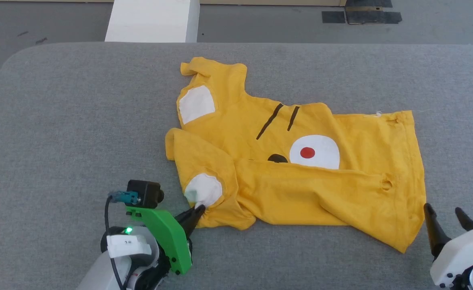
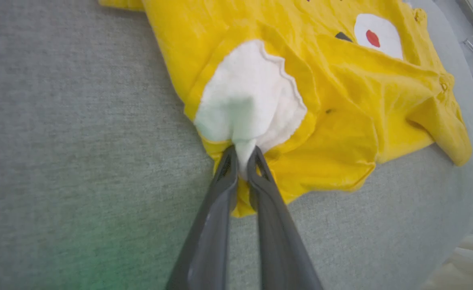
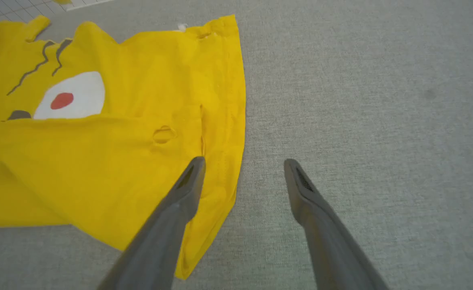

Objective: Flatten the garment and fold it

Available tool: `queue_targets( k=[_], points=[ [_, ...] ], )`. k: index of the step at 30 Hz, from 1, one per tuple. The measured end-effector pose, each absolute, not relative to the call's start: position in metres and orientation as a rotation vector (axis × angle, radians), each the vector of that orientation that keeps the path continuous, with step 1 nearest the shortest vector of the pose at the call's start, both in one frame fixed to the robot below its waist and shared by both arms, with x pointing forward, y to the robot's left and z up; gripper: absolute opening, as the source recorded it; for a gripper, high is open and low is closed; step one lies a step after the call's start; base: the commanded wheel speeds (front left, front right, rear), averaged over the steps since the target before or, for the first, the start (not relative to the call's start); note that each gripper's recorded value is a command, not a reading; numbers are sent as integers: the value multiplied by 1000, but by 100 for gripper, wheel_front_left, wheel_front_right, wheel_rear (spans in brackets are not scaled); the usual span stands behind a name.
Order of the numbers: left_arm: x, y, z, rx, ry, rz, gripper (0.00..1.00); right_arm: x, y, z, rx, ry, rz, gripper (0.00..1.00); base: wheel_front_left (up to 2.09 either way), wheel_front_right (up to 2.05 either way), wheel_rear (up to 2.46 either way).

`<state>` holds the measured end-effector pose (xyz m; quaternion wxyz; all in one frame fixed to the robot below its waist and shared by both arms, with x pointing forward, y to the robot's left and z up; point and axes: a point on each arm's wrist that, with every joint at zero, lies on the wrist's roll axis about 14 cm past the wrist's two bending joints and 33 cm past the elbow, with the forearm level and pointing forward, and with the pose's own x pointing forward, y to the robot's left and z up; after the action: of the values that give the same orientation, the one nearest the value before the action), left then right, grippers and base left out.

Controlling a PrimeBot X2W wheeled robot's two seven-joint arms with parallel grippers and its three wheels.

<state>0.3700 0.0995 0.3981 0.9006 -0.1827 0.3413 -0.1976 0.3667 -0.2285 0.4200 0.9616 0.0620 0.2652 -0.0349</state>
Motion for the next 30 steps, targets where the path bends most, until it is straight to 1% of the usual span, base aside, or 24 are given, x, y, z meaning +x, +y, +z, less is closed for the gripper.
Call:
queue_targets(
  k=[5,14,17,18,19,20,26,30],
  points=[
    [368,98,402,-391,699,-414,0,360,-223,408,143,688,-49,100,0,0,0],
    [364,97,402,-403,706,-411,0,346,-202,379,213,828,5,100,0,0,0],
    [364,98,401,-404,710,-410,0,345,-199,371,225,844,12,100,0,0,0],
    [363,98,400,-405,713,-409,0,347,-199,369,230,844,10,66,0,0,0],
    [363,98,400,-409,714,-407,0,349,-199,369,233,839,9,26,0,0,0],
    [364,99,399,-412,714,-404,0,351,-199,368,237,829,5,0,0,0,0],
    [366,105,399,-422,696,-383,0,364,-202,372,244,774,-8,0,0,0,0],
    [373,113,407,-427,653,-369,0,369,-208,382,246,727,-27,0,0,0,0]
  ],
)
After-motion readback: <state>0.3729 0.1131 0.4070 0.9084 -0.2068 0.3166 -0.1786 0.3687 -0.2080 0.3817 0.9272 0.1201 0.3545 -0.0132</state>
